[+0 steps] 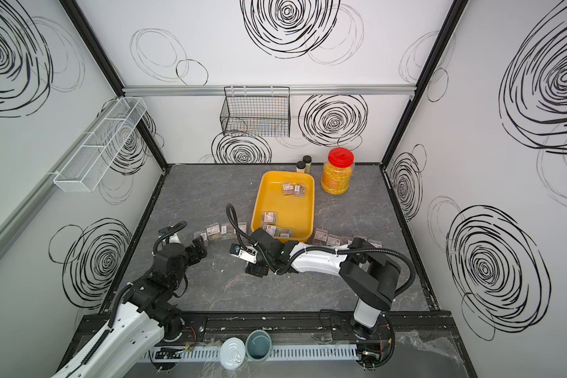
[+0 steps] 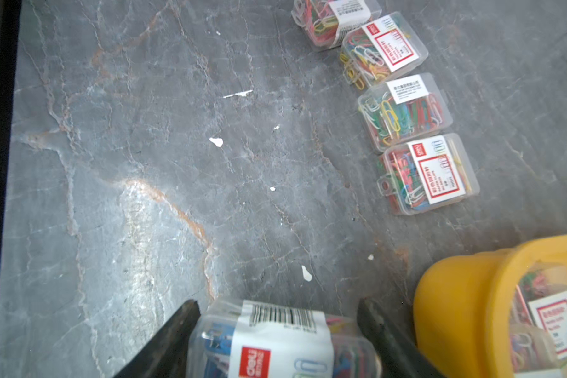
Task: Take the paper clips out of the storage box
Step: Place the boxed paper clips at the center of the board.
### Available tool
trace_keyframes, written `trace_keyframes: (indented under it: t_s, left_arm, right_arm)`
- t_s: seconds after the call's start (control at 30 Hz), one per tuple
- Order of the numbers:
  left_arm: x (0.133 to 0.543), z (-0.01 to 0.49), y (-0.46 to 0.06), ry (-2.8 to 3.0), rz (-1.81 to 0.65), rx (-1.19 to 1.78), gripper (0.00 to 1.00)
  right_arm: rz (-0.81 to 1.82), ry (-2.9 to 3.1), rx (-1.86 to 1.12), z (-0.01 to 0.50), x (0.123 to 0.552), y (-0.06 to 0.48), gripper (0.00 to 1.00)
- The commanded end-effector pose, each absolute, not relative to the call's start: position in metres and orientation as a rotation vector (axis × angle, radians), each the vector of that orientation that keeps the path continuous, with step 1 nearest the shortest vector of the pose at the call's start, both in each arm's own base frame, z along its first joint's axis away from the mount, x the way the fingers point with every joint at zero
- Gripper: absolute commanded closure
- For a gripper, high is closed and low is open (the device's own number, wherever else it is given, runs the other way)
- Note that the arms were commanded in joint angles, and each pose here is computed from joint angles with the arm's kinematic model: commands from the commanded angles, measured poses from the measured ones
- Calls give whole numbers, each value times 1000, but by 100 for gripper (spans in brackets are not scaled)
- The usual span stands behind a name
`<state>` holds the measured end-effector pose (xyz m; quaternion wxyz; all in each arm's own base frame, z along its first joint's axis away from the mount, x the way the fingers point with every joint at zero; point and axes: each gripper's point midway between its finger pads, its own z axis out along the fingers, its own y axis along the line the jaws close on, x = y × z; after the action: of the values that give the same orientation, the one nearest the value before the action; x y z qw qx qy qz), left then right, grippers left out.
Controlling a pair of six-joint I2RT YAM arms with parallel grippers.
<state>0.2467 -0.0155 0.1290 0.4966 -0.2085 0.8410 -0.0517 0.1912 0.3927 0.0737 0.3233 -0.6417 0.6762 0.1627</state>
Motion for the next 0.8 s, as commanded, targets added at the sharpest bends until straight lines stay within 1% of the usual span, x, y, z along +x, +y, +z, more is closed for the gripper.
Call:
trace_keyframes:
  t_s: [0.0,0.3,0.43,0.53,0.57,0.6,0.63,0.67,0.77]
  left_arm:
    - [247,135,-8,2004,-112,-550,7]
    - [247,134,-8,2004,-115,-553,7]
    - [246,135,-9,2010,-132,-562,6]
    - [243,133,-14,2029,-192,-596,5]
    - [241,129,-17,2039,-226,-611,6]
    - [240,123,-22,2053,-264,-618,8]
    - [240,118,-29,2068,-311,-604,14]
    - [240,114,-36,2083,-350,-587,17]
    - [236,102,-56,2130,-437,-545,23]
  right_arm:
    - [466,1759,-1682,79,187,400,33]
    - [454,1813,-1708,53,189,403,26]
    - [434,1817,-1690,53,192,401,19]
    - [435,1800,-1646,64,196,400,14]
    - [442,1792,-1633,68,195,399,11]
    - [456,1776,-1617,74,195,399,9]
    - [471,1762,-1603,79,194,398,7]
    - [480,1750,-1592,84,193,397,0]
    - [506,1715,-1525,104,194,391,0]
